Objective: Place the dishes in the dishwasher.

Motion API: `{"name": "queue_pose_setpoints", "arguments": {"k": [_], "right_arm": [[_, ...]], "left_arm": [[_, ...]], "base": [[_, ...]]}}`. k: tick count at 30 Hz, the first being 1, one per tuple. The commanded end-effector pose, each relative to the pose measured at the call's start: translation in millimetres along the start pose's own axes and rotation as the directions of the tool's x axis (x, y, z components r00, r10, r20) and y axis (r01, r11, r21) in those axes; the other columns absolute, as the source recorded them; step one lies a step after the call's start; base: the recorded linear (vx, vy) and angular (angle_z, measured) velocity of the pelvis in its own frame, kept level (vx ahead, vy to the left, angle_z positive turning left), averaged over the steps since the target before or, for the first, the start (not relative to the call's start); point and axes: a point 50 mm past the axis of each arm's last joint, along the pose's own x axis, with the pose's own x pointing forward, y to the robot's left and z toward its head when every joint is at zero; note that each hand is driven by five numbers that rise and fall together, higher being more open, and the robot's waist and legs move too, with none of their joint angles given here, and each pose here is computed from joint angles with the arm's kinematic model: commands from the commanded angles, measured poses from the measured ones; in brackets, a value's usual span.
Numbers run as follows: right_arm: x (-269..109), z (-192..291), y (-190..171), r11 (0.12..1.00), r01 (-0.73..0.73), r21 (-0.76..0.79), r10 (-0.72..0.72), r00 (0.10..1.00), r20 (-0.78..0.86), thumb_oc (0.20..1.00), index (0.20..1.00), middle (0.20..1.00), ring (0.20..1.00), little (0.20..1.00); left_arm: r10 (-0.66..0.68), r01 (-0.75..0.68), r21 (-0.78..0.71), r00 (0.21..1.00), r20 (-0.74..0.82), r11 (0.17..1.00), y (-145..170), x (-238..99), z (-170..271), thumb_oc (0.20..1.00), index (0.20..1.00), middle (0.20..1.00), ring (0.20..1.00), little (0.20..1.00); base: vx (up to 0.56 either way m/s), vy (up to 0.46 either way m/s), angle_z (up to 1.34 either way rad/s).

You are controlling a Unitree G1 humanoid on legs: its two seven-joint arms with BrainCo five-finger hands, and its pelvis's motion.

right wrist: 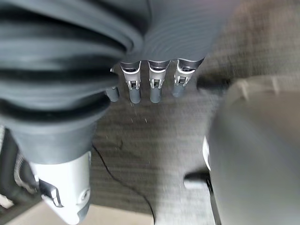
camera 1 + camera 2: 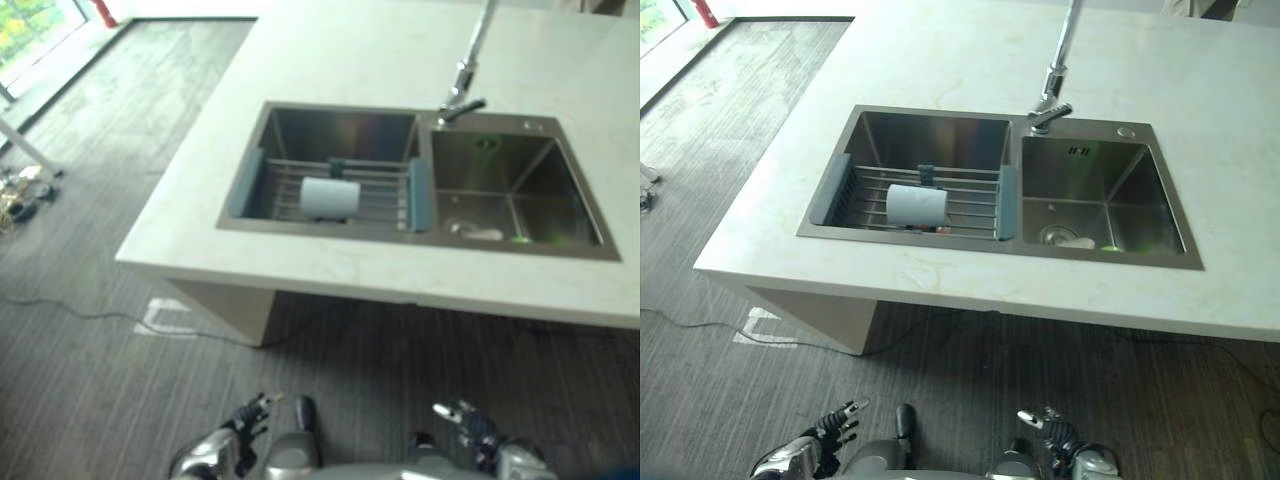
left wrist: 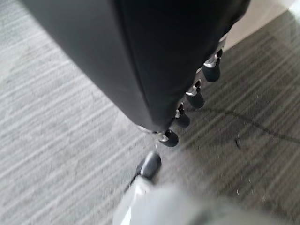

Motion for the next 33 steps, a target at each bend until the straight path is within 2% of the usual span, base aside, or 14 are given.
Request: {"name": "queue_pose_setpoints", "arguments": {"k": [1, 5, 8, 11, 12, 14, 15, 16, 17, 19, 22, 24, 26, 33], "right_arm": [[-2.9, 22.6, -26.1, 0.994, 0.106, -0.018, -0.106, 0.994, 0.025, 1.000, 1.000, 1.000, 1.000, 1.000], [-5.7, 12.4, -31.6, 0.989, 0.148, 0.021, -0.147, 0.989, -0.023, 1.000, 1.000, 1.000, 1.000, 1.000], [-12.6, 5.2, -45.7, 0.966, 0.204, 0.159, -0.200, 0.979, -0.040, 1.000, 1.000, 1.000, 1.000, 1.000], [-24.3, -2.3, -66.8, 0.947, 0.262, 0.185, -0.253, 0.965, -0.072, 1.000, 1.000, 1.000, 1.000, 1.000], [-28.4, -4.2, -73.8, 0.941, 0.281, 0.188, -0.270, 0.959, -0.082, 1.000, 1.000, 1.000, 1.000, 1.000], [-40.8, -11.2, -91.9, 0.919, 0.328, 0.220, -0.311, 0.944, -0.109, 1.000, 1.000, 1.000, 1.000, 1.000], [-44.5, -14.1, -96.3, 0.910, 0.339, 0.239, -0.321, 0.940, -0.113, 1.000, 1.000, 1.000, 1.000, 1.000], [-48.7, -17.4, -100.8, 0.901, 0.349, 0.259, -0.331, 0.937, -0.111, 1.000, 1.000, 1.000, 1.000, 1.000], [-50.0, -19.6, -101.4, 0.899, 0.350, 0.262, -0.333, 0.936, -0.111, 1.000, 1.000, 1.000, 1.000, 1.000], [-49.9, -26.5, -97.7, 0.892, 0.350, 0.285, -0.332, 0.937, -0.112, 1.000, 1.000, 1.000, 1.000, 1.000], [-44.5, -29.3, -87.5, 0.889, 0.329, 0.320, -0.311, 0.944, -0.109, 1.000, 1.000, 1.000, 1.000, 1.000], [-39.6, -26.2, -81.2, 0.894, 0.307, 0.326, -0.288, 0.952, -0.106, 1.000, 1.000, 1.000, 1.000, 1.000], [-37.2, -23.8, -78.5, 0.901, 0.299, 0.314, -0.279, 0.954, -0.106, 1.000, 1.000, 1.000, 1.000, 1.000], [-37.7, -27.5, -77.1, 0.909, 0.278, 0.310, -0.247, 0.960, -0.135, 1.000, 1.000, 1.000, 1.000, 1.000]], "left_arm": [[-0.002, -0.003, -0.134, 0.999, -0.035, 0.991, -10.0, 0.4, -19.0, 1.000, 1.000, 1.000, 1.000, 1.000], [0.064, -0.057, -0.245, 0.998, 0.023, 0.968, 0.1, -2.2, -16.6, 1.000, 1.000, 1.000, 1.000, 1.000], [0.193, -0.149, -0.534, 0.981, 0.028, 0.832, 28.9, -11.6, -20.3, 1.000, 1.000, 1.000, 1.000, 1.000], [0.432, -0.387, -0.422, 0.902, 0.011, 0.820, 77.9, -32.2, -17.9, 1.000, 1.000, 1.000, 1.000, 1.000], [0.521, -0.468, -0.411, 0.853, 0.021, 0.783, 95.9, -41.4, -13.5, 1.000, 1.000, 1.000, 1.000, 1.000], [0.728, -0.647, -0.414, 0.684, 0.058, 0.640, 157.8, -80.7, 15.3, 1.000, 1.000, 1.000, 1.000, 1.000], [0.794, -0.714, -0.369, 0.595, 0.127, 0.595, 181.7, -101.6, 39.1, 1.000, 1.000, 1.000, 1.000, 1.000], [0.847, -0.760, -0.377, 0.448, 0.286, 0.530, 210.8, -138.7, 86.7, 1.000, 1.000, 1.000, 1.000, 1.000], [0.847, -0.777, -0.377, 0.357, 0.394, 0.504, 221.2, -162.2, 117.5, 1.000, 1.000, 1.000, 1.000, 1.000], [0.749, -0.774, -0.391, 0.158, 0.643, 0.498, 221.4, -217.8, 196.1, 1.000, 1.000, 1.000, 1.000, 1.000], [0.516, -0.804, -0.321, -0.021, 0.856, 0.500, 179.9, -285.1, 289.2, 1.000, 1.000, 1.000, 1.000, 1.000], [0.326, -0.843, -0.191, -0.020, 0.945, 0.502, 136.4, -307.0, 330.2, 1.000, 1.000, 1.000, 1.000, 1.000], [0.233, -0.866, -0.128, -0.014, 0.972, 0.483, 112.6, -314.7, 347.2, 1.000, 1.000, 1.000, 1.000, 1.000], [-0.099, -0.845, 0.130, 0.091, 0.991, 0.519, 38.6, -311.1, 383.4, 1.000, 1.000, 1.000, 1.000, 1.000]], "base": [[0.04, 0.002, -0.01], [0.00, -0.003, -0.06], [-0.02, 0.037, -0.05], [-0.04, 0.085, -0.08], [-0.03, 0.113, -0.17], [-0.03, 0.090, -0.11], [-0.02, 0.025, -0.07], [-0.03, -0.006, -0.08], [-0.04, -0.045, -0.11], [-0.04, -0.098, -0.05], [0.01, -0.141, 0.05], [0.03, -0.131, 0.02], [0.02, -0.072, -0.08], [0.02, -0.022, -0.17]]}}
